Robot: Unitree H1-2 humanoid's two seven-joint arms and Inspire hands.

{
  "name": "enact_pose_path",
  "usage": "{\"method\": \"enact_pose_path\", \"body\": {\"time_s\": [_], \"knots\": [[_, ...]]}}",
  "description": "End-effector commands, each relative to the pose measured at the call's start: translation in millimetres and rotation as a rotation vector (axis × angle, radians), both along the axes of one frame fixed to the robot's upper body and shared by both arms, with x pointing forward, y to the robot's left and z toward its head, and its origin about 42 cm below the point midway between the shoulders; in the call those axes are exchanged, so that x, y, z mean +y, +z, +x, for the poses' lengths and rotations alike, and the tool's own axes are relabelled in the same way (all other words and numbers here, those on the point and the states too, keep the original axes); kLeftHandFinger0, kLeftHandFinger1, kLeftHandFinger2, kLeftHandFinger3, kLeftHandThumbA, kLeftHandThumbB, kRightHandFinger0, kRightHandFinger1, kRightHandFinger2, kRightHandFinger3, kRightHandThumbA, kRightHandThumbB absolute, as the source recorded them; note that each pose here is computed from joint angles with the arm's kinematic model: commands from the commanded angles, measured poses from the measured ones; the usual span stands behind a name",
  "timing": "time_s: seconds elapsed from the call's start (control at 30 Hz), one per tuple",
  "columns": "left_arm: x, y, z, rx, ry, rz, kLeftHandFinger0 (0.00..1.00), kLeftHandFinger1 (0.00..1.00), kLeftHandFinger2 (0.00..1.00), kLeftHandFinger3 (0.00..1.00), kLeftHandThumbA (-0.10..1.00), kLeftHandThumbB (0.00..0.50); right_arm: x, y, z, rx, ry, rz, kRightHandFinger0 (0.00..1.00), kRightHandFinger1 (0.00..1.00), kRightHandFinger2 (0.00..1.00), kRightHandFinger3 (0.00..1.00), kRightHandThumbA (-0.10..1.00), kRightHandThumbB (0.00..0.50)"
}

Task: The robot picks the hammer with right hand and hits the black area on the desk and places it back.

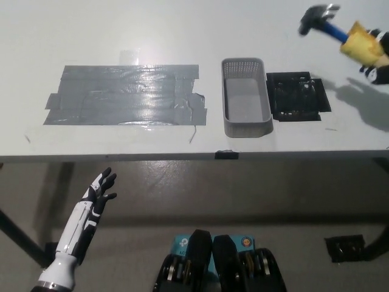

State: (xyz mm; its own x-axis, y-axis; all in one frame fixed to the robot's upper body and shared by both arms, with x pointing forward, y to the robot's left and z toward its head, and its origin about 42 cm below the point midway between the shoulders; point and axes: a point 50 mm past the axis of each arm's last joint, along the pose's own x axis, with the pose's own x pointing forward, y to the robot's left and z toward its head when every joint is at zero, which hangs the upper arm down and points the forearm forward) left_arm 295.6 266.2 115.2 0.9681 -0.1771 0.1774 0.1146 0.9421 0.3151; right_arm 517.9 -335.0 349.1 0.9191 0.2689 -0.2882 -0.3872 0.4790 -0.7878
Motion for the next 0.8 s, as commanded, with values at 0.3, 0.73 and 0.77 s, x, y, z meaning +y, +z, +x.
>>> {"method": "enact_pose_path", "body": {"time_s": [0.3, 0.73, 0.77], "knots": [[4, 16, 5, -0.059, -0.015, 0.001, 0.91, 1.00, 1.00, 1.00, 1.00, 0.041, 17, 25, 2, 0.010, 0.067, -0.096, 0.20, 0.67, 0.94, 1.00, -0.10, 0.143], [5, 17, 7, -0.061, -0.014, -0.001, 0.91, 1.00, 1.00, 1.00, 1.00, 0.043, 7, 28, 5, 0.036, 0.086, -0.127, 0.15, 0.56, 0.87, 0.90, -0.10, 0.098], [5, 17, 7, -0.061, -0.014, 0.001, 0.91, 1.00, 1.00, 1.00, 1.00, 0.041, 7, 28, 5, 0.039, 0.088, -0.132, 0.13, 0.56, 0.87, 0.85, -0.10, 0.098]]}}
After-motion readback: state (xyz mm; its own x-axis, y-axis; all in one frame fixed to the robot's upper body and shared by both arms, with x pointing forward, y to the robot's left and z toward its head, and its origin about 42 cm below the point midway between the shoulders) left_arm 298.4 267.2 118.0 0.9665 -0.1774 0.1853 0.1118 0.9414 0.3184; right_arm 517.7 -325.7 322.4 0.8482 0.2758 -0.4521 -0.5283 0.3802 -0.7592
